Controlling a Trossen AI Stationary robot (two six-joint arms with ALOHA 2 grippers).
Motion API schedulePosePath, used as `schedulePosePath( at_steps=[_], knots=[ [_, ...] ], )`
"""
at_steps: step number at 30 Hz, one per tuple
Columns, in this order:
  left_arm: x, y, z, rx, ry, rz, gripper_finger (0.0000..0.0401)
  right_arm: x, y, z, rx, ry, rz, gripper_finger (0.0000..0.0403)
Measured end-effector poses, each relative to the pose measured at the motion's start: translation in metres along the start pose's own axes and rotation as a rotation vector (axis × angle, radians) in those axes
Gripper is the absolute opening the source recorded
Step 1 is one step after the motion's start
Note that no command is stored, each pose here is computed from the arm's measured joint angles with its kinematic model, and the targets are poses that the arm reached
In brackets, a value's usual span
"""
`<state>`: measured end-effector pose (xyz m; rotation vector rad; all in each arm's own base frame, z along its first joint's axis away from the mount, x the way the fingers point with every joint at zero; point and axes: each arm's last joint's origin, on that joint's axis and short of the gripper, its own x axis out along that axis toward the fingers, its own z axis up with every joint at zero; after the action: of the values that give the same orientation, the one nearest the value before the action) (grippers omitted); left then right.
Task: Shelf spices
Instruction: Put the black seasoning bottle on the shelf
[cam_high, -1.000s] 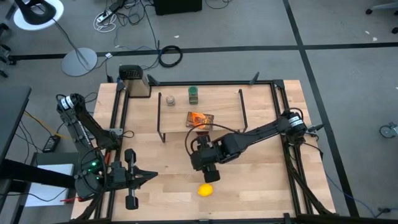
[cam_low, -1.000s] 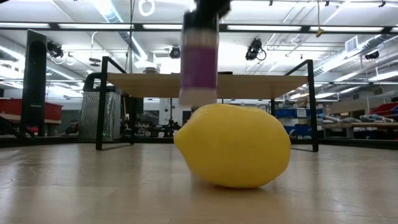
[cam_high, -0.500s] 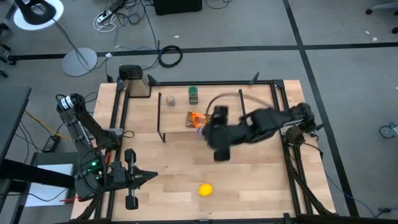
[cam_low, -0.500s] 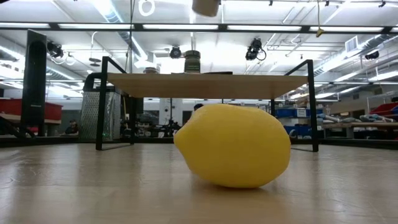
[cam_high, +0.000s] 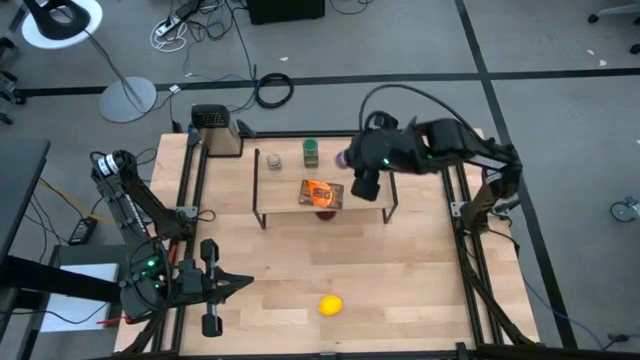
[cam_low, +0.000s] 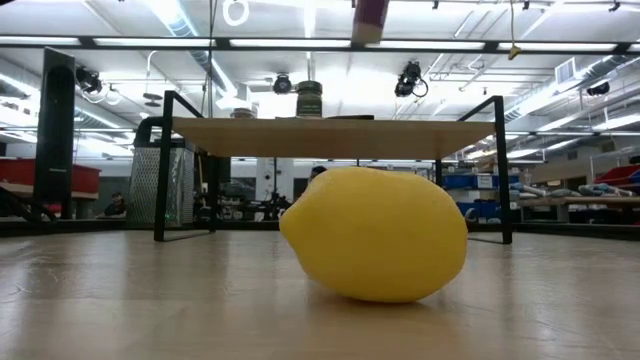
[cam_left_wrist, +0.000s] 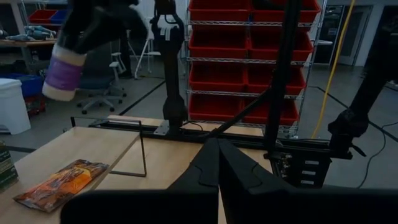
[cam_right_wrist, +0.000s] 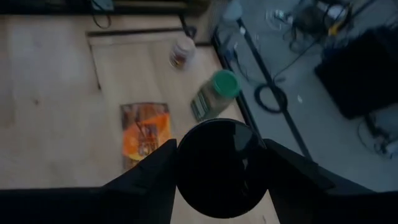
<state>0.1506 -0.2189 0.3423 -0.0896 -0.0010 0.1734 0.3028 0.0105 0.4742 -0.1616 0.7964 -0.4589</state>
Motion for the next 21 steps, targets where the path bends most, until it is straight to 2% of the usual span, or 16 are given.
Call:
schedulePosePath(
  at_steps=[8, 14, 21],
  knots=[
    [0.000, 0.000, 0.000, 0.000, 0.000, 0.000, 0.0004, 0.052, -0.033, 0.004, 0.036, 0.119, -0.008, 0.0201],
    [0.000, 0.000, 0.000, 0.001, 0.000, 0.000, 0.0004, 0.090, -0.061, 0.000, 0.108, 0.208, 0.017, 0.0201],
    [0.000, 0.000, 0.000, 0.001, 0.000, 0.000, 0.0004, 0.113, -0.087, -0.006, 0.175, 0.267, 0.042, 0.0201]
  ],
)
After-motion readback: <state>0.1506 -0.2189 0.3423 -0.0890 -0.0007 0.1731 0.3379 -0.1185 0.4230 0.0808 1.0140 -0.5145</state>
